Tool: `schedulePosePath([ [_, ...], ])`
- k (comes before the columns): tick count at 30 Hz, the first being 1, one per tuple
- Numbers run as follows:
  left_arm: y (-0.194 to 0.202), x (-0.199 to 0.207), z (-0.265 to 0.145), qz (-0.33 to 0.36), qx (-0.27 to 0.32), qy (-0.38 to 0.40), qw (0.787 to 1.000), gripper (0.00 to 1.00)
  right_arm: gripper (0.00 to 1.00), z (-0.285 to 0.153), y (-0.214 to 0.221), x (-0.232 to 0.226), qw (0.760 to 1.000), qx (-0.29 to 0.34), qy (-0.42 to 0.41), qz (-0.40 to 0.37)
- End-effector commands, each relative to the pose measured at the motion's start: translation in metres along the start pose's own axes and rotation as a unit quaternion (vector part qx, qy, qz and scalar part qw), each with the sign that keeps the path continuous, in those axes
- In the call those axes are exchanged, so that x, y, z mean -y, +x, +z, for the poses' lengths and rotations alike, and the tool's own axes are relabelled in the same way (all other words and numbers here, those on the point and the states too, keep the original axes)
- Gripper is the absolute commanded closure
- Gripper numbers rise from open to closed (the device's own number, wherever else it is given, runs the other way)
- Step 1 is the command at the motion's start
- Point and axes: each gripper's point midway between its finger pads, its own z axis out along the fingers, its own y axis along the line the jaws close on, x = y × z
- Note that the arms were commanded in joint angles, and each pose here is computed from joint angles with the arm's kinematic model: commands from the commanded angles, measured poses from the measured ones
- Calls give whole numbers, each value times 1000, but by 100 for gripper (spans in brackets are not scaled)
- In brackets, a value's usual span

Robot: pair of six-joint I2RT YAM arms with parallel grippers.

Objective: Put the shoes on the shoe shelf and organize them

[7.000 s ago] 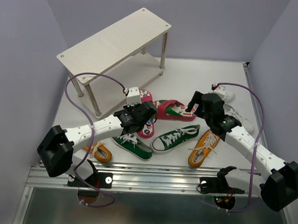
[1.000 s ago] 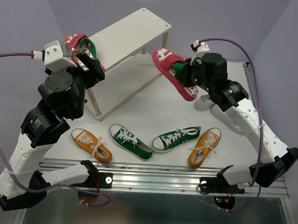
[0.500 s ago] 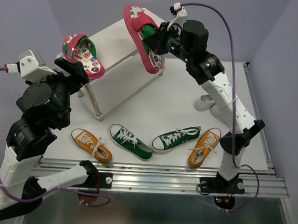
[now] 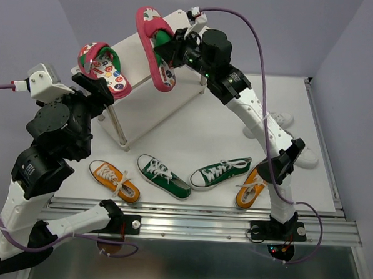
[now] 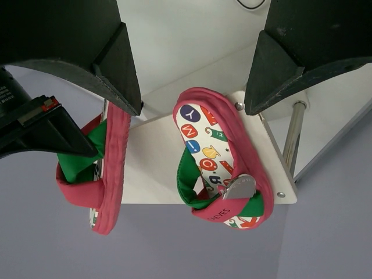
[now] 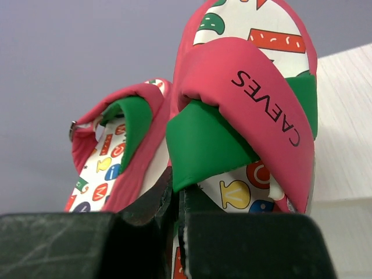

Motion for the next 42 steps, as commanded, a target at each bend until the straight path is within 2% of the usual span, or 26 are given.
schedulePosePath([
  [1, -4, 2, 1, -23, 9, 0, 1000, 18, 99, -24, -101, -59, 984, 159, -78, -31],
  [8, -6, 1, -2, -33, 10, 4, 999, 18, 99, -7, -80, -72, 982, 155, -92, -55],
  [9, -7, 1, -2, -35, 10, 5, 999, 18, 99, -5, -82, -70, 979, 168, -88, -71],
  [20, 3, -2, -1, -26, 1, -2, 1000, 18, 99, 26, -30, -76, 976, 142, -77, -145],
  [22, 5, -4, 0, -21, 2, -6, 1000, 18, 94, 31, -24, -72, 977, 139, -73, -145],
  [24, 8, -6, 1, -15, 2, -13, 1000, 18, 83, 34, -20, -68, 978, 136, -67, -145],
  [27, 12, -7, 3, -10, -1, -16, 1000, 18, 70, 38, -16, -65, 978, 135, -62, -144],
  [29, 12, -7, 2, -9, -1, -17, 1000, 18, 70, 39, -17, -63, 979, 138, -55, -141],
  [32, 11, -7, 2, -11, 0, -15, 1000, 18, 72, 40, -18, -59, 979, 143, -45, -137],
  [36, 8, -8, 0, -16, 1, -13, 1000, 18, 80, 39, -24, -56, 979, 155, -34, -131],
  [37, 8, -8, -1, -18, 2, -12, 1000, 18, 86, 38, -29, -52, 978, 164, -20, -128],
  [40, 7, -8, -2, -21, 2, -10, 1000, 18, 96, 37, -33, -52, 976, 176, -19, -127],
  [42, 8, -8, -1, -21, 1, -9, 1000, 18, 99, 39, -34, -51, 975, 180, -16, -130],
])
